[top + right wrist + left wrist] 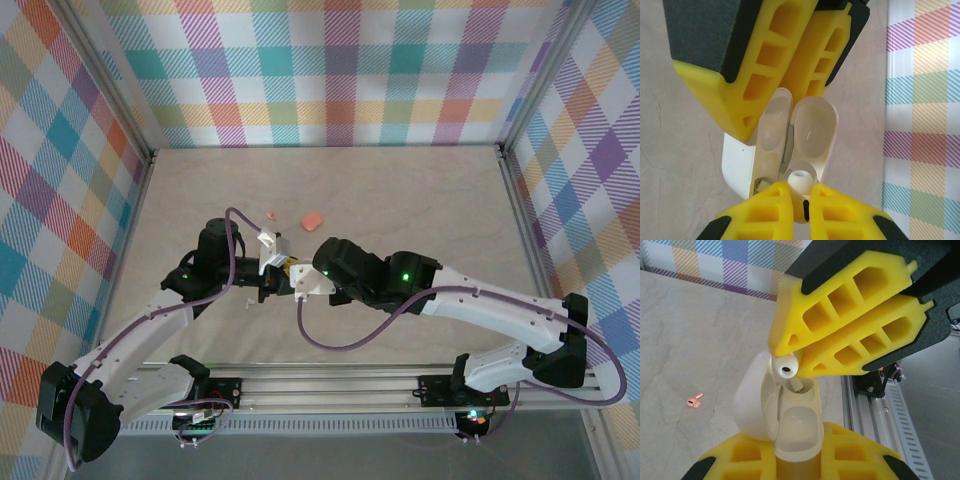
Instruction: Insert wireless bluetooth earbuds into charging case
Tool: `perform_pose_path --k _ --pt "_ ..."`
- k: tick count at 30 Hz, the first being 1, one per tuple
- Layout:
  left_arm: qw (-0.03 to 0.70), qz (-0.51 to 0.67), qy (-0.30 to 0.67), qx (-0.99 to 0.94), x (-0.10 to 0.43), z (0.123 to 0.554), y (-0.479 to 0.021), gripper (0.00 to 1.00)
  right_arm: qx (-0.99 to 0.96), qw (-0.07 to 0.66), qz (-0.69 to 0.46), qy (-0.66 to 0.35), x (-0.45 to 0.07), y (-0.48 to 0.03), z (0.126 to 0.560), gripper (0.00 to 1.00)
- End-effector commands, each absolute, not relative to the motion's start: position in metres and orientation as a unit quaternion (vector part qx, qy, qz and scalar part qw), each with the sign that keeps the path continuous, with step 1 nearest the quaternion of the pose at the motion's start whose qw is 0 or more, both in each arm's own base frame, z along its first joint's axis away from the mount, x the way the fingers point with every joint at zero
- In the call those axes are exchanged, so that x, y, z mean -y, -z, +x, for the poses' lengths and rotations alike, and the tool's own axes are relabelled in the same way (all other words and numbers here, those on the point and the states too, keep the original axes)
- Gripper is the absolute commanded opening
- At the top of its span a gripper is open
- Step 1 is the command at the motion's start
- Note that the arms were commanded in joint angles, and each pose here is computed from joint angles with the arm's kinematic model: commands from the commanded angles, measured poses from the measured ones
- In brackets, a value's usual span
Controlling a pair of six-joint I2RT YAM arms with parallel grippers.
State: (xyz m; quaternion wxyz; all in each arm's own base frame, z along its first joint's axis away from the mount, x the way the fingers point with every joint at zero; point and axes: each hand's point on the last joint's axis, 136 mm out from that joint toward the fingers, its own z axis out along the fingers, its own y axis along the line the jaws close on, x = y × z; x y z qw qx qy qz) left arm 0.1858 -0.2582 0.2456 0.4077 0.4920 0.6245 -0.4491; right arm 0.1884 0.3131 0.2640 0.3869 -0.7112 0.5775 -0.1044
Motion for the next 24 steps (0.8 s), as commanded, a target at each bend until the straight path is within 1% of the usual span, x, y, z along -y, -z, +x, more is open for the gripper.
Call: perform_pose_path --k 1,11,17,24 --pt "0.424 0.512 0.459 -0.589 0.262 0.179 -0.260 0.00 -0.560 0.383 -0.724 0.124 -0.309 -0.260 0.188 0.11" --pt "0.424 0.513 0.460 -0.588 0.264 0.183 -0.261 0.00 -0.517 0.362 -0.765 0.126 -0.320 -0.245 0.168 0.15" --pt "0.422 0.514 0.464 -0.586 0.266 0.184 -0.263 0.00 -0.498 0.365 -0.778 0.114 -0.323 -0.242 0.160 0.16" --pt "0.423 0.514 0.463 -0.585 0.266 0.184 -0.264 0.00 -0.499 0.363 -0.779 0.114 -0.325 -0.238 0.160 0.19"
